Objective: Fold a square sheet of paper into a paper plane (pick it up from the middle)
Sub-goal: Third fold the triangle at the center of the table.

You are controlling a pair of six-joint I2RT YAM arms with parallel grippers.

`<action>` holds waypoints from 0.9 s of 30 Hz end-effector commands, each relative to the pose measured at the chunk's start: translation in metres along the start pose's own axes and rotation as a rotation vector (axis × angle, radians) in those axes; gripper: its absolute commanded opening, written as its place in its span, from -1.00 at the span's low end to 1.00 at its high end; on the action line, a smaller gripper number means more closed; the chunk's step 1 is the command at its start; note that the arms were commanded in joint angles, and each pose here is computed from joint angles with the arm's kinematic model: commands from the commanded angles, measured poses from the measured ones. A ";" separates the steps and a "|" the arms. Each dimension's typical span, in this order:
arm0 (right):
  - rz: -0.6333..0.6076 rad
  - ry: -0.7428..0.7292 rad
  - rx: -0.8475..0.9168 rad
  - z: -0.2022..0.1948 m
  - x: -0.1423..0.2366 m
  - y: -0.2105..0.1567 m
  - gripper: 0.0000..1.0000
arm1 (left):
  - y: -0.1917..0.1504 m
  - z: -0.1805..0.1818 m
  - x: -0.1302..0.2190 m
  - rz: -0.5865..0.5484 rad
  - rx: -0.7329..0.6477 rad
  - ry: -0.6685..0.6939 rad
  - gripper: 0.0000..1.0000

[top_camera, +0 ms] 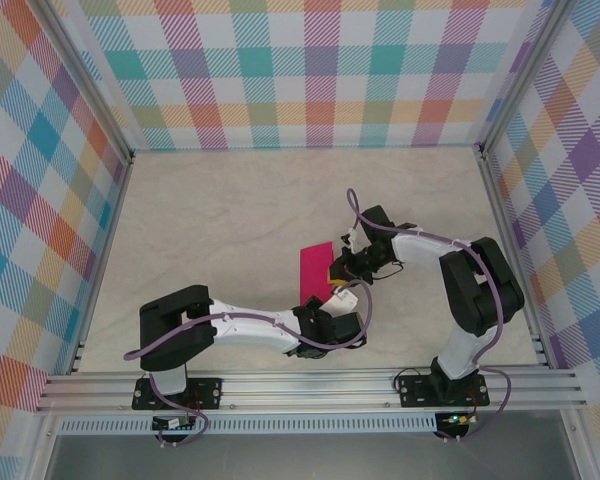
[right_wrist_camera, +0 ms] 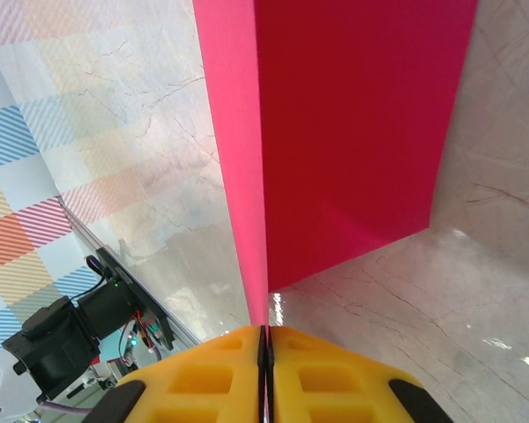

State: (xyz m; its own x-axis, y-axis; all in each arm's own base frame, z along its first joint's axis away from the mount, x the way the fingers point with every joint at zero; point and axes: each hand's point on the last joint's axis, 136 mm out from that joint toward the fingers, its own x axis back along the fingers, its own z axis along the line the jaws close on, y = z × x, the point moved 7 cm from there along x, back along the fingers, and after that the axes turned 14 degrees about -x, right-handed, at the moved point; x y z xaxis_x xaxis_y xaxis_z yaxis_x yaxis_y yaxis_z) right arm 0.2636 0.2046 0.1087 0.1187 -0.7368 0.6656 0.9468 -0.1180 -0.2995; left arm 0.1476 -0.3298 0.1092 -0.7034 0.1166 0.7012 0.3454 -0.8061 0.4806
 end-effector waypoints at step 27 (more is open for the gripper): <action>-0.143 0.028 0.082 0.025 0.046 0.012 -0.63 | -0.020 0.031 0.023 -0.064 0.233 -0.351 -1.00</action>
State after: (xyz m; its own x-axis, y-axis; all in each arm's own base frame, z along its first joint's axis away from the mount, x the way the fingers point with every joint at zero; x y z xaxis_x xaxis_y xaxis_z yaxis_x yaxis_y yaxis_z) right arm 0.2840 0.1815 0.1348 0.0043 -0.7015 0.7127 0.9626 -0.1901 -0.1929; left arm 0.1473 -0.2962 0.1283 -0.5370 0.3244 0.7787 0.4394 -0.6804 0.5864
